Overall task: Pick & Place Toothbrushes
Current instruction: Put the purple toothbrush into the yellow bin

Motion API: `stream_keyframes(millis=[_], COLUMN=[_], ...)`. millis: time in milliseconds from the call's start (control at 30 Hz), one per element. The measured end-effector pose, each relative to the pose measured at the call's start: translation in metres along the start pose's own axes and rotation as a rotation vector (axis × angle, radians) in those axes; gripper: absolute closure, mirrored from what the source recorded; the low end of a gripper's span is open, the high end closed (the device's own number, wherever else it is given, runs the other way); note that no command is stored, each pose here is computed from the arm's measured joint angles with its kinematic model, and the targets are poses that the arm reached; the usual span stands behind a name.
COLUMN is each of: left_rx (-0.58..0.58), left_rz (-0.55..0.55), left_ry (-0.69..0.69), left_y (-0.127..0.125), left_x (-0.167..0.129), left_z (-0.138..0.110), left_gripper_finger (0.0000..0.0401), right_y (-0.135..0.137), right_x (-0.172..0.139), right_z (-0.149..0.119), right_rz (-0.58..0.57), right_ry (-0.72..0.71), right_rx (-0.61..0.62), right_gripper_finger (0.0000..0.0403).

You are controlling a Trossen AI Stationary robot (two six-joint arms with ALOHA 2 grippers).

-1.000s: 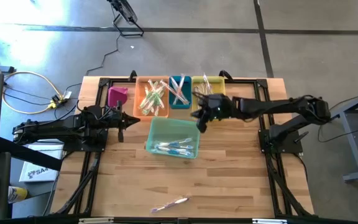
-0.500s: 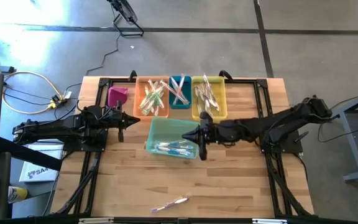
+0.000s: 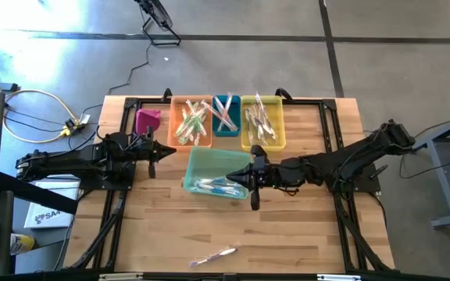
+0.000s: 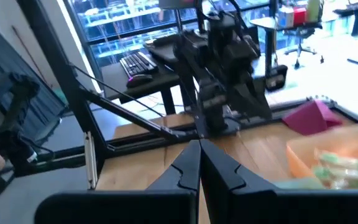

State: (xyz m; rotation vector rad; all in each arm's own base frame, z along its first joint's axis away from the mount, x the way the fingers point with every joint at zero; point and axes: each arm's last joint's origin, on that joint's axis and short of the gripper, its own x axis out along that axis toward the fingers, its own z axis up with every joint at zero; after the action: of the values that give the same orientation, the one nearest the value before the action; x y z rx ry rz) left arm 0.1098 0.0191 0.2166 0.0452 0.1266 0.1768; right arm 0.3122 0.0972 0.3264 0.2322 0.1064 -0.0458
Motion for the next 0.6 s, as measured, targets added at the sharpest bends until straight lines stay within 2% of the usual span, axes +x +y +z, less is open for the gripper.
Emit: stream_keyframes(millis=[100, 333, 600], left_rx=[0.000, -0.001, -0.002], left_rz=[0.000, 0.001, 0.000], left_ry=[0.000, 0.000, 0.001], left_y=[0.000, 0.000, 0.000], left_x=[0.000, 0.000, 0.000], left_z=[0.000, 0.000, 0.000], left_gripper_finger=[0.0401, 0.0401, 0.0401], right_y=[0.007, 0.020, 0.038], right_x=[0.009, 0.040, 0.081], right_z=[0.008, 0.010, 0.007], right_rz=[0.006, -0.021, 0.008], right_ry=[0.009, 0.126, 0.327], right_rx=[-0.043, -0.090, -0.147], right_gripper_finger=[0.0401, 0.0401, 0.0401])
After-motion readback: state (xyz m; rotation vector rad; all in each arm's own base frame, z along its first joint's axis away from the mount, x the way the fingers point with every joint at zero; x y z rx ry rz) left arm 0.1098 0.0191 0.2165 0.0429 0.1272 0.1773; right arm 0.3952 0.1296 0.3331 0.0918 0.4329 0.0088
